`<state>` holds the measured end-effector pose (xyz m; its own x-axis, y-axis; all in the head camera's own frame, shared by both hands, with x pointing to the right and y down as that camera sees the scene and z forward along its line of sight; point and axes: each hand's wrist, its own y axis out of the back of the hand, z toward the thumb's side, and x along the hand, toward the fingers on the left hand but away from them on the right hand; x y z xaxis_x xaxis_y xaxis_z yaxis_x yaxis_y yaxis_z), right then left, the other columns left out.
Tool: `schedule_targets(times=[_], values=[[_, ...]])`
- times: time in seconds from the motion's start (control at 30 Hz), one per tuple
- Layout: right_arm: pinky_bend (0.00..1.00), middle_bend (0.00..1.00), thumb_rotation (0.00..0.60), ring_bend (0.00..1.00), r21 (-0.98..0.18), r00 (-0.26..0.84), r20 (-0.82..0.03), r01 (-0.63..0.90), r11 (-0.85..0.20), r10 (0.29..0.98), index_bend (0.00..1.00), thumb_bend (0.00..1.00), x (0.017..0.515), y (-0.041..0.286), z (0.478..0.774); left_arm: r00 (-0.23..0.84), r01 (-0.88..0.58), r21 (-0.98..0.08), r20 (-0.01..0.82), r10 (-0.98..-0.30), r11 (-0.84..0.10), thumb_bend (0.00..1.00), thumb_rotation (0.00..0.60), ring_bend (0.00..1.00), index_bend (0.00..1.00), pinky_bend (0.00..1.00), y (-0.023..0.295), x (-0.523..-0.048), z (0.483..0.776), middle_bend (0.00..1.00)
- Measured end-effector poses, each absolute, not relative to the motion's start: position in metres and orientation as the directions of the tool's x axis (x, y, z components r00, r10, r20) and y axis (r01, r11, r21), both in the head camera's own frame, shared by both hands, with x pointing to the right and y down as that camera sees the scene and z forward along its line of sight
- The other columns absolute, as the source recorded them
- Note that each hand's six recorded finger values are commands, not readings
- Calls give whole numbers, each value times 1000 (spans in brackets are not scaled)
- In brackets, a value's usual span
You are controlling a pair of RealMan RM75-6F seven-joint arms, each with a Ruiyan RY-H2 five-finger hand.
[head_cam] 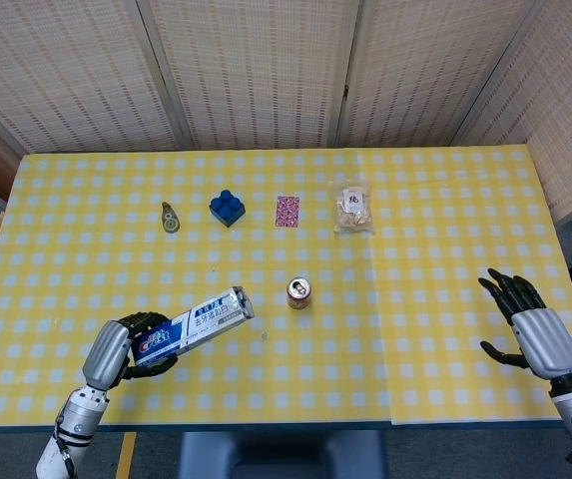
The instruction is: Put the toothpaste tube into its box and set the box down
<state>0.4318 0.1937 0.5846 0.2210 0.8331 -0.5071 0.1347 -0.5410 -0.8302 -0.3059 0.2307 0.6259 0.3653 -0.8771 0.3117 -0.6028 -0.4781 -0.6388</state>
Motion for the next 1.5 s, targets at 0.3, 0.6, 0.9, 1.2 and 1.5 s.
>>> schedule_targets(times=[0.3, 0.6, 0.9, 1.2, 1.5], values=[[0, 0, 600, 0, -821, 203, -521, 148, -552, 829, 0, 274, 436, 199, 587, 385, -567, -630, 367, -847, -531, 228, 600, 505, 521, 585, 258, -311, 661, 616], [0, 0, 600, 0, -806, 205, -537, 159, -569, 818, 0, 274, 434, 199, 590, 427, -510, -607, 437, -792, -610, 229, 600, 505, 521, 585, 280, -305, 695, 616], [0, 0, 600, 0, -790, 220, -556, 161, -592, 802, 0, 273, 431, 201, 593, 437, -443, -640, 458, -774, -628, 230, 600, 502, 520, 580, 286, -299, 718, 616], [0, 0, 600, 0, -776, 234, -571, 161, -610, 787, 0, 274, 429, 203, 595, 435, -363, -661, 503, -747, -657, 226, 600, 267, 356, 196, 283, -298, 735, 468], [0, 0, 600, 0, -776, 227, -572, 161, -610, 788, 0, 273, 430, 203, 593, 431, -374, -674, 483, -762, -638, 200, 600, 0, 0, 0, 276, -297, 726, 46]])
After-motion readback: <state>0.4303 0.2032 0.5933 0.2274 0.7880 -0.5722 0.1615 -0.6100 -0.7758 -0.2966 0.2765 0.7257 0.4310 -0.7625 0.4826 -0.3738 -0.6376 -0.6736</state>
